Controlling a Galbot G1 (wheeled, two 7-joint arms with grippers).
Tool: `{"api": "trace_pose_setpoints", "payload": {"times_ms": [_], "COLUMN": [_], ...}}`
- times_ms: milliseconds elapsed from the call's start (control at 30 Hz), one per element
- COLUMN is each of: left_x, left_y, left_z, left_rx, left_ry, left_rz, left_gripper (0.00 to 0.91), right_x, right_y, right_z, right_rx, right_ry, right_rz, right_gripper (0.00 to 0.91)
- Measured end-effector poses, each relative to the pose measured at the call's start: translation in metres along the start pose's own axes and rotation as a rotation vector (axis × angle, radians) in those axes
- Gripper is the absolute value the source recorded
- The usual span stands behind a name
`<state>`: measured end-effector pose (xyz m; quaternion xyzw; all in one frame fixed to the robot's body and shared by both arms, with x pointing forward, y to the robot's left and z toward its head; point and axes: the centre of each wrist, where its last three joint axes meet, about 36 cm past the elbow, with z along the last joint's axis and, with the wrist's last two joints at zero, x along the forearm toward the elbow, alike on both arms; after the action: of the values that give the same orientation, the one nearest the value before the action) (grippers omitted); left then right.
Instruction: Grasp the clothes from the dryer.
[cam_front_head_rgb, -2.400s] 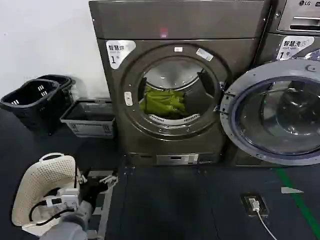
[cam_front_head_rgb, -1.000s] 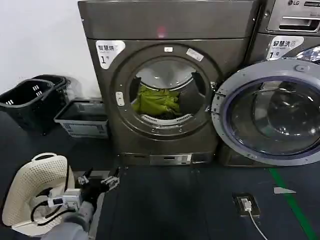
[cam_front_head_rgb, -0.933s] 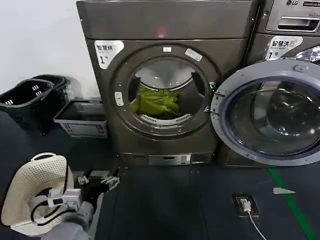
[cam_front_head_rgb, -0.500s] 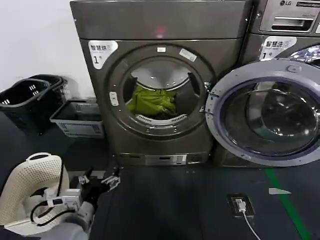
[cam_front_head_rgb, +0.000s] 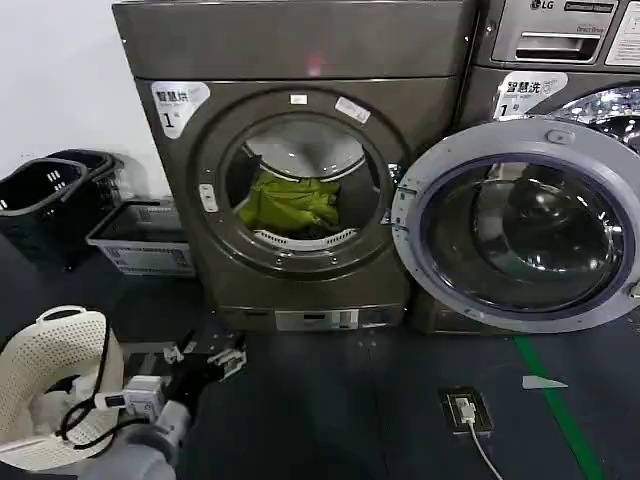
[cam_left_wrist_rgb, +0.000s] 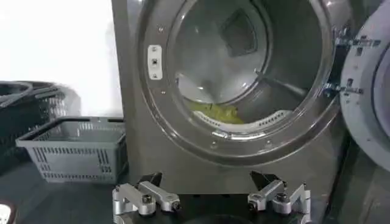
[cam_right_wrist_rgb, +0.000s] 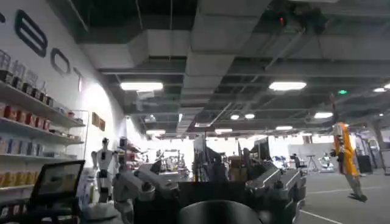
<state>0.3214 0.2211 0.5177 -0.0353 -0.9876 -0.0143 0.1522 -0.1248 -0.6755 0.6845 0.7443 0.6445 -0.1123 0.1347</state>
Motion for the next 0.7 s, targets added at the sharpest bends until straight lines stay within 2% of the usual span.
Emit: {"api": "trace_pose_setpoints", "payload": {"times_ms": [700], "left_x": [-0.0003], "left_y": [-0.0034], "left_z": [-0.0002], "left_rx": [-0.041], "left_ry": [0.000], "left_rz": [-0.033], "left_gripper": [0.907], "right_x": [0.0019], "right_y": [-0.0001], "right_z": [0.0076], "right_rx": [-0.021], "right_ry": [-0.014], "right_rz": [0.005], "right_gripper": [0.907]}}
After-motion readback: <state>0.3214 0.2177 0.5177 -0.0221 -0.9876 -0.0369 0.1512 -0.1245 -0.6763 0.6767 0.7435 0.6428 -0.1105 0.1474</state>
